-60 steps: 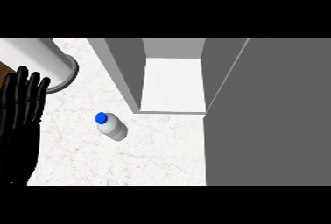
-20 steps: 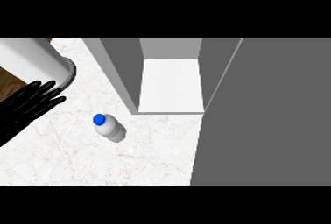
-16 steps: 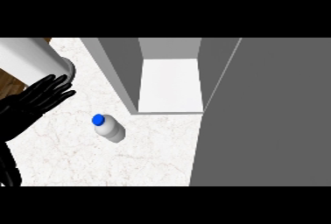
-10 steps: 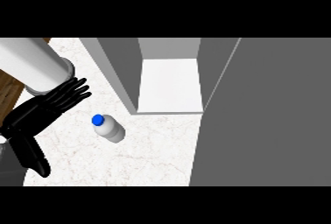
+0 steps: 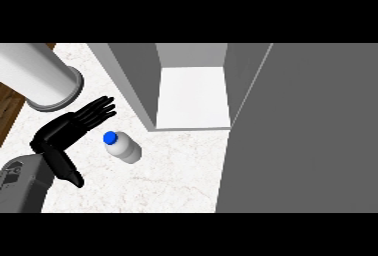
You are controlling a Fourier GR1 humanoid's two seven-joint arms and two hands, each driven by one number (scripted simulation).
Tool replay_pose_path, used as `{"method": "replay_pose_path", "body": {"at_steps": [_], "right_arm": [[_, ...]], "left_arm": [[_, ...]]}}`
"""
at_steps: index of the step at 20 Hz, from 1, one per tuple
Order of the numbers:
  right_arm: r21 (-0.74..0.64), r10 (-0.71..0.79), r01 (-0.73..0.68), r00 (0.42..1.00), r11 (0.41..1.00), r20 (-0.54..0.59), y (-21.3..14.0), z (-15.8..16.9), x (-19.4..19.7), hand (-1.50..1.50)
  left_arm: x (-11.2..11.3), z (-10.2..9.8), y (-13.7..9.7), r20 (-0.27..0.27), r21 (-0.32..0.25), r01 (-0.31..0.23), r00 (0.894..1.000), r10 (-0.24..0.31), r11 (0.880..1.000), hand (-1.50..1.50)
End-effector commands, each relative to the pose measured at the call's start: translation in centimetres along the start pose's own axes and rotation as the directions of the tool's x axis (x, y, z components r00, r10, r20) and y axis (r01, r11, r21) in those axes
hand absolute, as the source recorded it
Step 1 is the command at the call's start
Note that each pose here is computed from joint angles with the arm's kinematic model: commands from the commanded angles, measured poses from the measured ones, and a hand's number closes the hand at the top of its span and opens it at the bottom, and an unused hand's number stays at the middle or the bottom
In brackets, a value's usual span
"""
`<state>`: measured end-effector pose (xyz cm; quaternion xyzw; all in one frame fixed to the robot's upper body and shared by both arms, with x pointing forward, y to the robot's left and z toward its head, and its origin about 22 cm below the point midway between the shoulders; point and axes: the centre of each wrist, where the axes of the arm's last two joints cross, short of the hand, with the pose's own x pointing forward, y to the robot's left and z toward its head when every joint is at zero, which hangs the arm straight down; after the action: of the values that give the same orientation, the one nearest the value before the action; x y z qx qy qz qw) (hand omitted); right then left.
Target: Pick up the bottled water, place it into the cabinet and close the cabinet
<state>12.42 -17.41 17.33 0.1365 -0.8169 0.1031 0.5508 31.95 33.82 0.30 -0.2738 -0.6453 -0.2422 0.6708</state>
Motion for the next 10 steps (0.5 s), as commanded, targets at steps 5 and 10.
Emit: {"method": "replay_pose_path", "body": {"at_steps": [5, 10], "right_arm": [[-0.001, 0.061, -0.061, 0.997, 0.998, 0.052, -0.5, 0.9, 1.4, -1.5], [-0.034, 0.071, -0.069, 0.996, 0.997, 0.054, 0.3, 0.2, 1.4, -1.5]], "left_arm": [[-4.9, -0.3, -0.1, -0.033, -0.015, -0.015, 0.999, 0.014, 1.0, -1.5], [-7.7, -1.1, -1.5, -0.027, 0.002, -0.01, 1.0, 0.01, 1.0, -1.5]]}}
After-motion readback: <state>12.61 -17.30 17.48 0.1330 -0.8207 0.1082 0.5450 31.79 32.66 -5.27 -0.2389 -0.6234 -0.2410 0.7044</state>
